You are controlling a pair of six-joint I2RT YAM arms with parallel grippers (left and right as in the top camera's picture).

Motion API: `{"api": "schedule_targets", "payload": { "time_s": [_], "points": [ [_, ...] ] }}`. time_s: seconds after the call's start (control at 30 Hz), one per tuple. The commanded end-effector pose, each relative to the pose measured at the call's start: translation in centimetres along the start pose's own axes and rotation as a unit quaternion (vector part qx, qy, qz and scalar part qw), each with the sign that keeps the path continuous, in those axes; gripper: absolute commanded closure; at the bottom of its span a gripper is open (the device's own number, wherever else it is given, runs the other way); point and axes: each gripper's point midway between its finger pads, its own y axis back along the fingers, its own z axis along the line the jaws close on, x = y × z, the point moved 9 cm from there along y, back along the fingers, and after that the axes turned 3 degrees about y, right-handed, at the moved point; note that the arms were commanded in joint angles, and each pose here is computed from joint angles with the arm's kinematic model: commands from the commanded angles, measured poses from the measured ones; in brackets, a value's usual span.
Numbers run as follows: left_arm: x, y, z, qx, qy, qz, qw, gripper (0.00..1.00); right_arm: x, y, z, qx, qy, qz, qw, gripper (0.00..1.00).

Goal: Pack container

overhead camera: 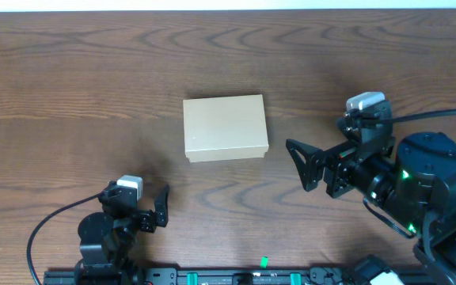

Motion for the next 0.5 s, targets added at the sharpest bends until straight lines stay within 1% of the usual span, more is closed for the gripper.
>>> {"api": "schedule_targets", "payload": {
  "time_s": [0.0, 0.47],
  "points": [
    [0.35, -0.19, -0.22, 0.018, 0.004, 0.003, 1.0, 0.05, -0.18, 0.23, -0.05, 0.003, -0.003, -0.005, 1.0, 0.01],
    [0.35, -0.19, -0.17, 0.015, 0.004, 0.003, 1.0, 0.05, -0.18, 0.23, -0.05, 0.003, -0.003, -0.005, 1.0, 0.01]
  ]
}}
